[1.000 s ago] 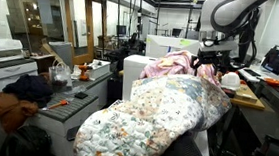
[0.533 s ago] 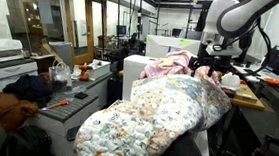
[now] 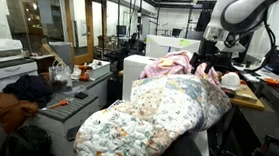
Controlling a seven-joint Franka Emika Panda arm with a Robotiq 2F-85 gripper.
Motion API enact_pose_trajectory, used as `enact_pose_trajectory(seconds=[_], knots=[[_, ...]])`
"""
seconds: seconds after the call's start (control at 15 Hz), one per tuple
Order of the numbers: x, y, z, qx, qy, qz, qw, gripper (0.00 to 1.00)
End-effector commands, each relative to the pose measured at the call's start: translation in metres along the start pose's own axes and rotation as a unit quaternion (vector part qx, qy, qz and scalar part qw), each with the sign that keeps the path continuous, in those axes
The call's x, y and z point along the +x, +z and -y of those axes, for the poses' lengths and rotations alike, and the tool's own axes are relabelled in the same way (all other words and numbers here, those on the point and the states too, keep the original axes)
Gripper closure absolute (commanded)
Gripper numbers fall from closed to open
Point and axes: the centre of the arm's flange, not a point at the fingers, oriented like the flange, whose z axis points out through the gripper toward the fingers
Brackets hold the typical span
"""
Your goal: Move the blanket to the chair
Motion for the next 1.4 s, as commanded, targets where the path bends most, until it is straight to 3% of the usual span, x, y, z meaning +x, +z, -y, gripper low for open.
enact_pose_trajectory(seconds=[0.0, 0.67, 0.87, 1.13, 1.2, 1.27, 1.33], knots=[[-0.007, -0.002, -0.003, 0.028, -0.059, 0.005, 0.9978, 0.0], [-0.015, 0.046, -0.021, 0.035, -0.195, 0.047, 0.9789, 0.0], [-0.02, 0.066, -0.021, 0.067, -0.249, 0.061, 0.9641, 0.0], [-0.03, 0.087, -0.008, 0.112, -0.334, 0.068, 0.9333, 0.0], [-0.031, 0.09, -0.003, 0.122, -0.347, 0.071, 0.9271, 0.04], [-0.033, 0.092, 0.001, 0.133, -0.357, 0.074, 0.9214, 0.26], [-0.037, 0.092, 0.006, 0.139, -0.37, 0.075, 0.9157, 0.29]])
